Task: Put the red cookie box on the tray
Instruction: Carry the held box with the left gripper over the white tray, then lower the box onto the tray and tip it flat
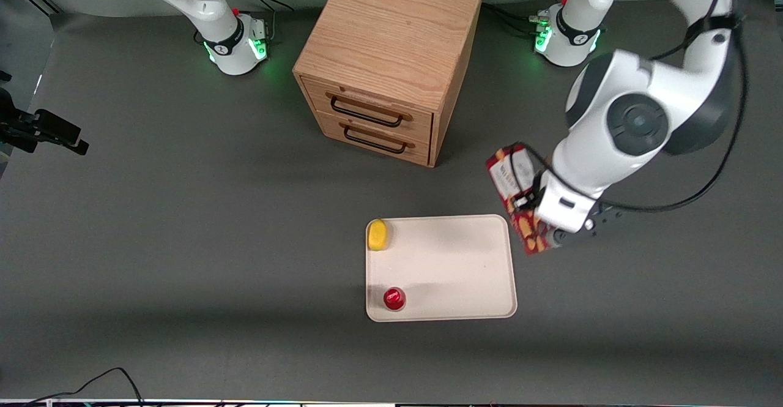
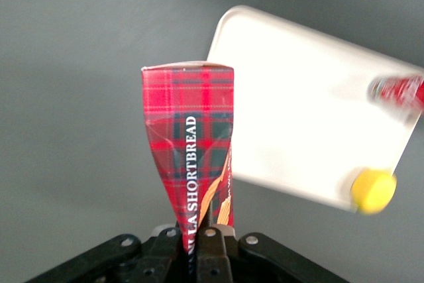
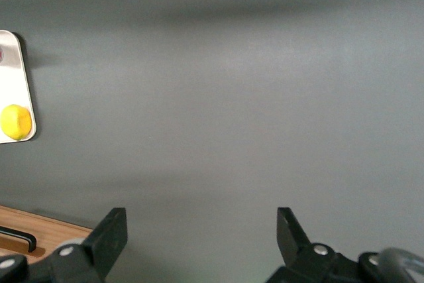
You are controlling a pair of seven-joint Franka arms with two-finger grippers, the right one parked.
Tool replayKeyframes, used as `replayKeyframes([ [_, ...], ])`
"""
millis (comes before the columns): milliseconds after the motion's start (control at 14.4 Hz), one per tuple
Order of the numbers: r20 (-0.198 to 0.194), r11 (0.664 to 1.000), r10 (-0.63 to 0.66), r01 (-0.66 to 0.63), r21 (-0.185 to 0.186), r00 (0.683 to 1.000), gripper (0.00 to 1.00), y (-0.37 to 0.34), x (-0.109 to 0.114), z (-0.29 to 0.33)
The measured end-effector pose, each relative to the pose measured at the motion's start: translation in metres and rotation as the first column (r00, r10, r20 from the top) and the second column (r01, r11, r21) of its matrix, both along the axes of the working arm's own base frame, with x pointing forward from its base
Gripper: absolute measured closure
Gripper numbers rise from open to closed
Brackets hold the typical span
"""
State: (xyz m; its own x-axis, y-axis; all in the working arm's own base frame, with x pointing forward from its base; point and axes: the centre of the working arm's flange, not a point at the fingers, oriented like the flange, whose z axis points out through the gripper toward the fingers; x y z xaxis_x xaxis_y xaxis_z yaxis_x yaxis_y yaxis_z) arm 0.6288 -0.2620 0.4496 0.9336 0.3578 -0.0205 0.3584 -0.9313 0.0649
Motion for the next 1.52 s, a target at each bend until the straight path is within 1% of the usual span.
replayKeyframes([
  [69,0.025,1.000,0.012,-0.012,-0.006,1.000,0.95,-0.008,0.008,-0.020],
  [139,0.049,1.000,0.025,-0.025,0.000,0.998,0.95,-0.018,0.014,-0.042],
  [277,0.096,0.998,0.051,-0.055,0.038,0.994,0.95,-0.036,0.021,-0.082],
  [416,0.123,0.995,0.057,-0.067,0.071,0.991,0.95,-0.047,0.024,-0.113],
  [554,0.131,0.995,0.050,-0.061,0.085,0.990,0.95,-0.050,0.026,-0.133],
  [832,0.165,0.996,0.022,-0.035,0.082,0.986,0.95,-0.053,0.028,-0.162],
  [1109,0.190,0.995,-0.024,0.005,0.100,0.982,0.95,-0.054,0.025,-0.195],
  [1386,0.213,0.997,-0.027,0.010,0.082,0.977,0.95,-0.051,0.024,-0.208],
  [1455,0.216,0.997,-0.028,0.011,0.080,0.976,0.90,-0.051,0.024,-0.210],
  [1525,0.216,0.997,-0.028,0.011,0.080,0.976,0.80,-0.050,0.024,-0.212],
])
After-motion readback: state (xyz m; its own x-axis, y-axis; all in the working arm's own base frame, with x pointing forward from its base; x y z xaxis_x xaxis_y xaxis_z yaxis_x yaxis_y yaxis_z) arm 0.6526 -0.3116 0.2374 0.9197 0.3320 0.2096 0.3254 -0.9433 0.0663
